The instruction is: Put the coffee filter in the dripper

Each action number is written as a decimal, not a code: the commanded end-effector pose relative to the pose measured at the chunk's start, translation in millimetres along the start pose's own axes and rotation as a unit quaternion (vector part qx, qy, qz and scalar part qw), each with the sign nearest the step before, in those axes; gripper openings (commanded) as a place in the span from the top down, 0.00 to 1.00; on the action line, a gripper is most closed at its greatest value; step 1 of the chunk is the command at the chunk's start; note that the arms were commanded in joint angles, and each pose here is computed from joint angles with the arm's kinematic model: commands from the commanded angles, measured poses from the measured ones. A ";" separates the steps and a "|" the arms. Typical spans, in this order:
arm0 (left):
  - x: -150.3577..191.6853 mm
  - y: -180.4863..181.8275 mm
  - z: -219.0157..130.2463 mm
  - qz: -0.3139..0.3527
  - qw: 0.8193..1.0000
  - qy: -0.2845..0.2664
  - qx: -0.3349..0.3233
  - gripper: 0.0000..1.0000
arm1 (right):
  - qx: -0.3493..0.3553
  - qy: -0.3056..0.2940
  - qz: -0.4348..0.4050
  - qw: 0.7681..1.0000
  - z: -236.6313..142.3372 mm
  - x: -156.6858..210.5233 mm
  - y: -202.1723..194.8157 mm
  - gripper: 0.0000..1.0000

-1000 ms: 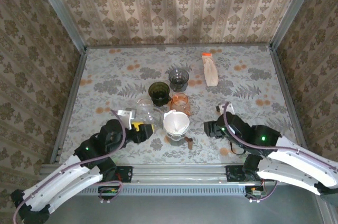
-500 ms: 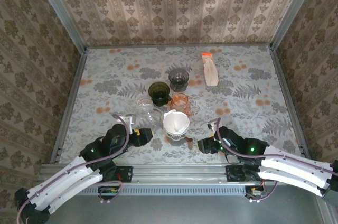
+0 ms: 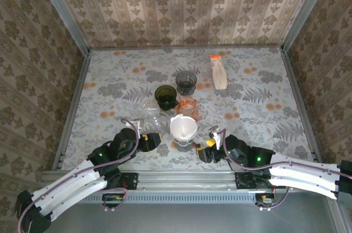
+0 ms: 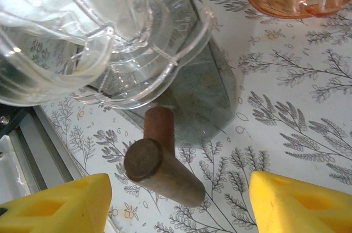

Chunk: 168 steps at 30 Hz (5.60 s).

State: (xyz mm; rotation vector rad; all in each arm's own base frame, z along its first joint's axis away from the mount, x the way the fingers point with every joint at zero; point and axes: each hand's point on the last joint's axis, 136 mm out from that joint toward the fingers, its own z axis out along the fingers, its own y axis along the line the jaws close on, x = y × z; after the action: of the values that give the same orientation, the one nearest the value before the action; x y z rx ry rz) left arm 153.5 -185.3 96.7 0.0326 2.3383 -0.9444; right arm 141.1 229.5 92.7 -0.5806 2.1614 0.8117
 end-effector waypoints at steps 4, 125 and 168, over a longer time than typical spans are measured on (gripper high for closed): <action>0.1 -1.0 1.8 -0.014 1.000 -0.002 0.008 0.30 | -0.023 -0.009 -0.034 0.999 4.2 -1.7 11.1 0.33; -0.6 -9.2 6.0 -0.019 0.999 -0.005 0.046 0.31 | 0.287 -0.057 0.091 0.952 -14.7 -46.5 -128.2 0.80; -4.2 -11.5 5.0 -0.018 0.999 -0.009 0.048 0.30 | 0.272 -0.012 0.112 0.956 54.3 -76.6 -174.2 0.54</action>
State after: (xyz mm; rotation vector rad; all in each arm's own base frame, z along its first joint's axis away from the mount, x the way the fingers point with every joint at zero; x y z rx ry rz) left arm 155.5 -194.3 100.4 0.0068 2.3022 -1.0557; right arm 335.8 163.6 71.4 -0.0662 2.2686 0.2950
